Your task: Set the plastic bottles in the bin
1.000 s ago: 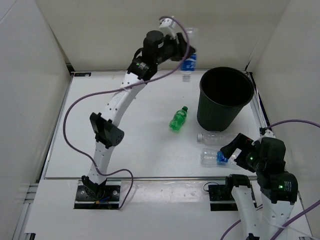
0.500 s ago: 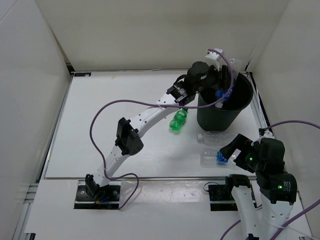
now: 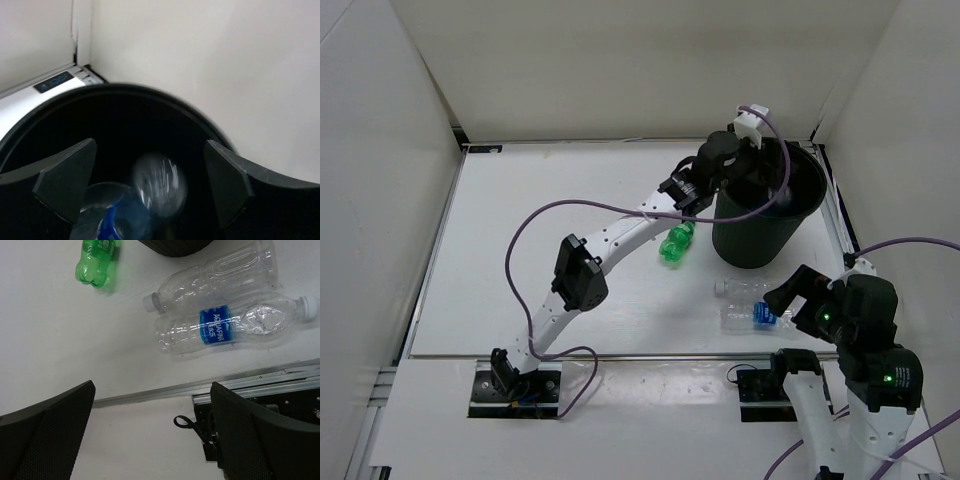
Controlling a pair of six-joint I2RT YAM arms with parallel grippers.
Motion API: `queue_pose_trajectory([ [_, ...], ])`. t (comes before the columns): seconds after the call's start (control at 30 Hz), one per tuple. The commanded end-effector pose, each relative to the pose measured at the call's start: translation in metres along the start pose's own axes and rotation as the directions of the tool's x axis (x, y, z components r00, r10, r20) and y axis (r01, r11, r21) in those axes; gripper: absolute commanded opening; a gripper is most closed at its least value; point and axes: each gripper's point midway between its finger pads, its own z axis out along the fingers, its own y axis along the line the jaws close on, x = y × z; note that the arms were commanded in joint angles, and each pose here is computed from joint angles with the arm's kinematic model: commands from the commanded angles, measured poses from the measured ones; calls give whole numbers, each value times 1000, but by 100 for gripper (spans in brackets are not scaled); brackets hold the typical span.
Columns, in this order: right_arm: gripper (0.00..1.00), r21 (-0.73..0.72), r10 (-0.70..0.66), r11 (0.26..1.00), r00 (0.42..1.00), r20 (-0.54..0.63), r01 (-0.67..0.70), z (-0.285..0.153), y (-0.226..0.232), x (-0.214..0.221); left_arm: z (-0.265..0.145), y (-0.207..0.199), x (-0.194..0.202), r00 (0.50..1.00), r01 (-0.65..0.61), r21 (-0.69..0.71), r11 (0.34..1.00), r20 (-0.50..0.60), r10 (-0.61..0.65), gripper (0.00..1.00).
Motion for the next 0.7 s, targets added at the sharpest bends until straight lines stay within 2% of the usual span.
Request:
queue_pose_trajectory([
  [0.0,99,11,-17,1000,1000,19,16,-1,0,-8,-34,-44,-69,986,-130,52,990,110,123,100],
  [0.03,99,11,-7,1000,1000,19,7,-1,1,-8,-46,-49,-78,980,-174,67,982,108,166,100],
  [0.07,99,7,-9,1000,1000,27,9,-1,2,-10,-54,-57,-81,957,-276,89,957,114,266,100],
  [0.1,99,19,-7,1000,1000,23,7,1,-1,-9,-62,-62,-88,950,-300,108,948,121,287,100],
  [0.17,99,15,0,1000,1000,31,-1,2,-1,-9,-90,-42,-117,957,-264,-1,965,128,262,100],
  [0.2,99,15,0,1000,1000,31,-1,2,-1,-9,-104,-19,-128,970,-197,-78,977,128,206,100],
  [0.23,99,15,0,1000,1000,31,-1,2,-1,-9,-114,18,-108,982,-153,-206,966,76,172,100],
  [0.27,99,29,11,1000,1000,24,-12,5,-4,-7,-146,21,-141,983,-87,-236,968,139,122,100],
  [0.33,99,25,10,1000,999,32,-11,6,-4,-7,-178,70,-145,986,-56,-322,945,131,103,100],
  [0.43,99,28,11,1000,1000,25,-12,9,-8,-1,-225,138,-112,998,43,-334,942,52,-27,100],
  [0.47,99,35,14,999,1000,13,-14,12,-10,2,-232,143,-74,994,85,-254,964,-51,-101,100],
  [0.53,99,43,23,999,1000,18,-23,13,-12,3,-242,170,-47,980,117,-212,970,-133,-147,100],
  [0.57,99,43,23,999,1000,18,-23,13,-12,3,-241,159,-30,964,153,-117,981,-201,-174,100],
  [0.6,99,43,23,999,1000,18,-23,13,-12,3,-233,167,-2,944,177,-94,980,-265,-196,100],
  [0.67,99,33,23,999,1000,13,-23,15,-11,4,-226,173,19,929,182,-70,981,-315,-195,100],
])
